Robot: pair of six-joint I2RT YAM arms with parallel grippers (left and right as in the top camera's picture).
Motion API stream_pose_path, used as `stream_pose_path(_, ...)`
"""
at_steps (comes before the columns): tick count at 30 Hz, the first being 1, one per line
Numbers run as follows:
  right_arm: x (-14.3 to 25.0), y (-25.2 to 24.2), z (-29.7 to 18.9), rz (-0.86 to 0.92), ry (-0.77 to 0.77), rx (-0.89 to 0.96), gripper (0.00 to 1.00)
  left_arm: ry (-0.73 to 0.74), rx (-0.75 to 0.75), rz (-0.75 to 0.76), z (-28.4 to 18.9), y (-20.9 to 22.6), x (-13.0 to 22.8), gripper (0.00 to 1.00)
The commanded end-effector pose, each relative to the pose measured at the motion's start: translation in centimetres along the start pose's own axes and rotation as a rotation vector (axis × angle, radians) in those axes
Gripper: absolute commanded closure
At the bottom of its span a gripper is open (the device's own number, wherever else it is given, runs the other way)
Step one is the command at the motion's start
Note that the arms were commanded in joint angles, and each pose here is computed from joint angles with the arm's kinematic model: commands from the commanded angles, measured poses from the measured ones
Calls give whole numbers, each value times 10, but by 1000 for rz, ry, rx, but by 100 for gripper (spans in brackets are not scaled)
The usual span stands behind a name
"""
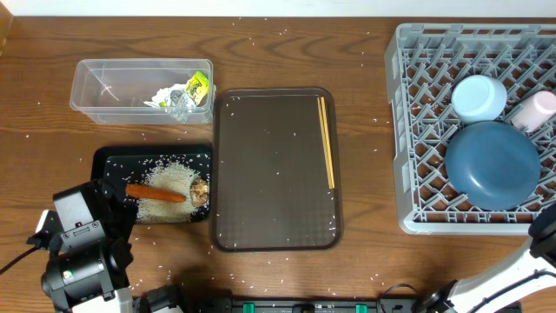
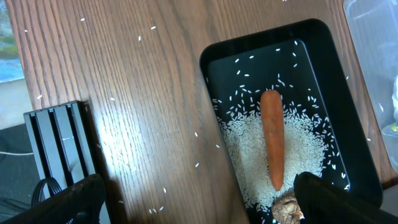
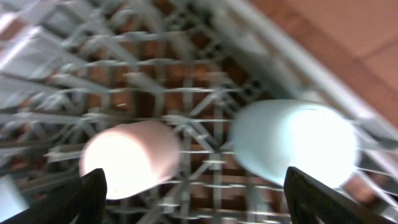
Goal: Sort waste into correct bins and load items into the dishwasher rack
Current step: 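Carry the light-blue cup into the rack and release it, then move the right gripper to the wooden chopsticks on the tray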
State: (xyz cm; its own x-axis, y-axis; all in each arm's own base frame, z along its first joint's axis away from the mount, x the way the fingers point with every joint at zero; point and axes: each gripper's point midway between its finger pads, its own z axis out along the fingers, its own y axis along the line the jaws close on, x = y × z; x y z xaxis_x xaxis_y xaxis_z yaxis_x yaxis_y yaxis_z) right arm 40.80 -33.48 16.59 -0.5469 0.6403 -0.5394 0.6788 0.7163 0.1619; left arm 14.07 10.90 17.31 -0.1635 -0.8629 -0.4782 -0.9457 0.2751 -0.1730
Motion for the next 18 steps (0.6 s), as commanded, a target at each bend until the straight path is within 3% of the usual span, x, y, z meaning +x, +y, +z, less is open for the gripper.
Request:
stream_pose_path(1,-4,55,-26,-69,-36,-143,16,-14,0,6,-3,0,-4,2)
stream_pose_path(5,4,111,-36,-152,-42,-232,17,-14,0,6,-3,0,-4,2)
stream_pose_path(8,22,162,-42,-233,-25,-299,25,-14,0,6,-3,0,-4,2)
stream_pose_path(15,109,285,-60,-464,91,-442,32,-14,0,6,-3,0,-4,2)
stream_pose_path(18,150,327,-73,-568,119,-472,41,-14,0,6,-3,0,-4,2)
